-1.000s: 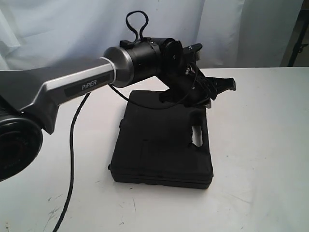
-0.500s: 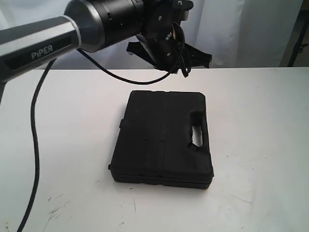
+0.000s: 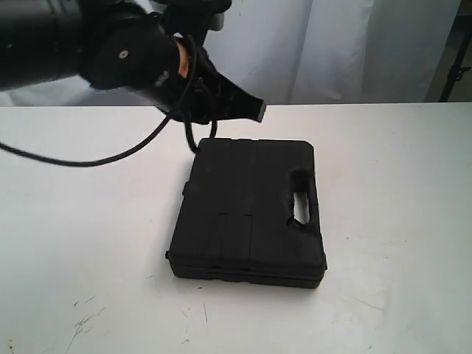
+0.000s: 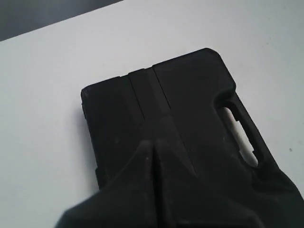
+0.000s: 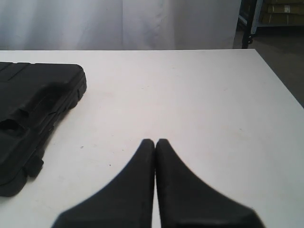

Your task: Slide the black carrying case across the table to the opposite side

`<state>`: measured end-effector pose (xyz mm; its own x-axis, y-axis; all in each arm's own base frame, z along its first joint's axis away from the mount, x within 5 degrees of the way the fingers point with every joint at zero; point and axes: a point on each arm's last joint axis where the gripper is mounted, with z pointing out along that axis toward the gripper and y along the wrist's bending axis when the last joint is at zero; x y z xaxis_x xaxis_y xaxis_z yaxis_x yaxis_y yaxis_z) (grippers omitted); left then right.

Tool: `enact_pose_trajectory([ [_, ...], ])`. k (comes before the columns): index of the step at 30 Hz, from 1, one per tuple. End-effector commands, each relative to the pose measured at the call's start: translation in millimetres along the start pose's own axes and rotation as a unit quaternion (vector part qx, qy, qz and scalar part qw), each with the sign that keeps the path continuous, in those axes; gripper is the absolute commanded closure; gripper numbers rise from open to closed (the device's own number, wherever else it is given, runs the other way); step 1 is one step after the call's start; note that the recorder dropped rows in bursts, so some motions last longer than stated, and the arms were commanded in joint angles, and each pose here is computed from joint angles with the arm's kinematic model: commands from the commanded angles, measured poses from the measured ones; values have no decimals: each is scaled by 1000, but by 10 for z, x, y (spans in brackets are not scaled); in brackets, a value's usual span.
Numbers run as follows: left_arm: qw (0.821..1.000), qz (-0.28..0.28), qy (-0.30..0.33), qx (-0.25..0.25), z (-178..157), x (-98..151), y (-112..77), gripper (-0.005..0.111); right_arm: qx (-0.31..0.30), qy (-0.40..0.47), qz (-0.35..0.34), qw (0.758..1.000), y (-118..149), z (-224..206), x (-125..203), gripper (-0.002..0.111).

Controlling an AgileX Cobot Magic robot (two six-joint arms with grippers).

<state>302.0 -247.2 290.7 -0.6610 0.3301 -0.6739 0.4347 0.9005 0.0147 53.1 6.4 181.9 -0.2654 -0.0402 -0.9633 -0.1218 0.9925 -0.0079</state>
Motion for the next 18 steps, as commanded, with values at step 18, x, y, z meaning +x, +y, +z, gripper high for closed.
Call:
enact_pose_trajectory([
  [18,999,32,24,-3,-390,983,270,107,4,-8,-4,1000,-6,0,-4,108],
])
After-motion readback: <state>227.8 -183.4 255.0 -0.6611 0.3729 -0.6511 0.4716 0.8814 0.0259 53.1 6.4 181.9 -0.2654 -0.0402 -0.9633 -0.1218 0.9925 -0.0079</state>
